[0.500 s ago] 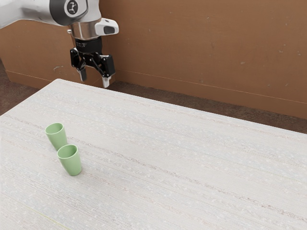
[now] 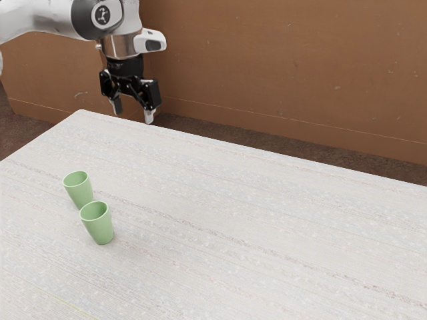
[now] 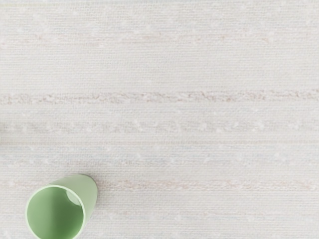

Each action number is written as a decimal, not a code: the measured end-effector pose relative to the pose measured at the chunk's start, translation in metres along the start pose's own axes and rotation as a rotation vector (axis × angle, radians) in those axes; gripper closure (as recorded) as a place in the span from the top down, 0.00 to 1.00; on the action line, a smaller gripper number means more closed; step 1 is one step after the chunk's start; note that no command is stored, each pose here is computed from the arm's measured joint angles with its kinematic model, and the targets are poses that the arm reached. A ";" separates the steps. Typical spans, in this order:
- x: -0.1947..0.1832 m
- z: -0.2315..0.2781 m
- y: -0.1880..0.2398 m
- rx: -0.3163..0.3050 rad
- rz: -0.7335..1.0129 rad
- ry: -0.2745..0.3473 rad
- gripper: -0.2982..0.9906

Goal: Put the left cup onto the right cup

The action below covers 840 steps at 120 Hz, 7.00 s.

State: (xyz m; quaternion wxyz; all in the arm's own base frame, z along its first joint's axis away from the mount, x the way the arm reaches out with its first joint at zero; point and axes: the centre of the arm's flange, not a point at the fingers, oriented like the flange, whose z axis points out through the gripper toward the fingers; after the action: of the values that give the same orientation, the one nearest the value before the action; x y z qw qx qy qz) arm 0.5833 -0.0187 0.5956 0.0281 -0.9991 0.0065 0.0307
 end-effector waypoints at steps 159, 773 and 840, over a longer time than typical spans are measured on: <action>0.001 0.157 -0.156 -0.046 -0.283 -0.041 0.74; -0.002 0.193 -0.214 -0.022 -0.177 0.011 0.16; -0.042 0.159 -0.131 -0.008 -0.092 0.012 0.16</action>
State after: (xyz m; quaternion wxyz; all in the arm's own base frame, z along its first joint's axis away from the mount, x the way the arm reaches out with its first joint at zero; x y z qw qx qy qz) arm 0.5334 0.1211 0.4474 0.0255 -0.9986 -0.0392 0.0236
